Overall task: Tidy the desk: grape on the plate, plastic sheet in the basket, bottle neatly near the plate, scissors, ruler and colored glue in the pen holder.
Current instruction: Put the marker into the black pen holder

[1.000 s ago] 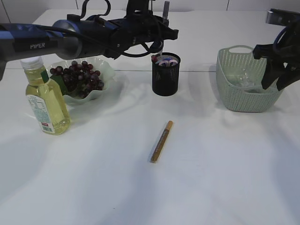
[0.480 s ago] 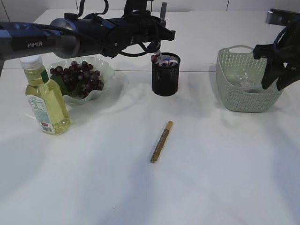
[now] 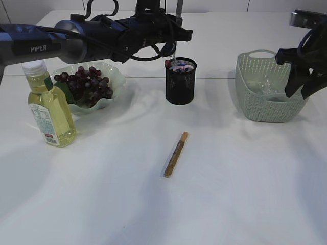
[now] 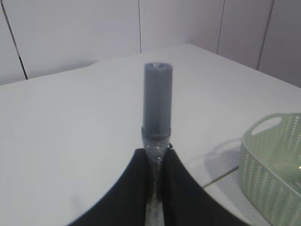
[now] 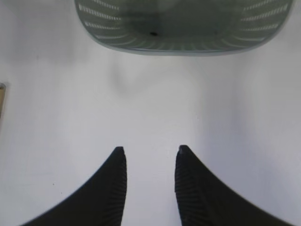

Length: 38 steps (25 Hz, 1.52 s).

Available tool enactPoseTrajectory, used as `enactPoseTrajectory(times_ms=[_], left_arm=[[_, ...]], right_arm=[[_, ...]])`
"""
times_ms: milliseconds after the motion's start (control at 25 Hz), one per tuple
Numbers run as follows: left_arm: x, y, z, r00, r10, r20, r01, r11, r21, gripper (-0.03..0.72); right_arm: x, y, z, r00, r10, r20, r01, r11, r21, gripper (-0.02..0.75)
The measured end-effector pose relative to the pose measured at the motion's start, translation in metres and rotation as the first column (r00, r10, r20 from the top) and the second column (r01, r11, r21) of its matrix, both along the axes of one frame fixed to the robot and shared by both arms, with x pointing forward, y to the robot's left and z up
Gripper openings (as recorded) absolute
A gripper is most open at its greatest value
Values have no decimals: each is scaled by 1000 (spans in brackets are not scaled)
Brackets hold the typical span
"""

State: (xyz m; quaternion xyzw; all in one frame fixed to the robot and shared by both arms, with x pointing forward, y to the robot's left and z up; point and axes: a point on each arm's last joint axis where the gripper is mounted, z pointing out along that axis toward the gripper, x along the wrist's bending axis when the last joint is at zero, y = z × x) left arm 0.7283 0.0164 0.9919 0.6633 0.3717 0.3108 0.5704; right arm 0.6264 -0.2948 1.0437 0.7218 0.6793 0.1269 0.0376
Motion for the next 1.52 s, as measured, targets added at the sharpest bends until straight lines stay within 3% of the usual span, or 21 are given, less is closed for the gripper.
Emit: enactPoseTrajectory(times_ms=[400, 1520], left_arm=[[1, 1, 0, 998, 34, -53, -39, 995, -96, 34], [0, 0, 2, 999, 30, -41, -35, 993, -116, 53]], right_arm=[[0, 0, 0, 1000, -1, 5, 1, 1000, 0, 291], [1, 0, 0, 1000, -2, 13, 2, 1000, -1, 292]])
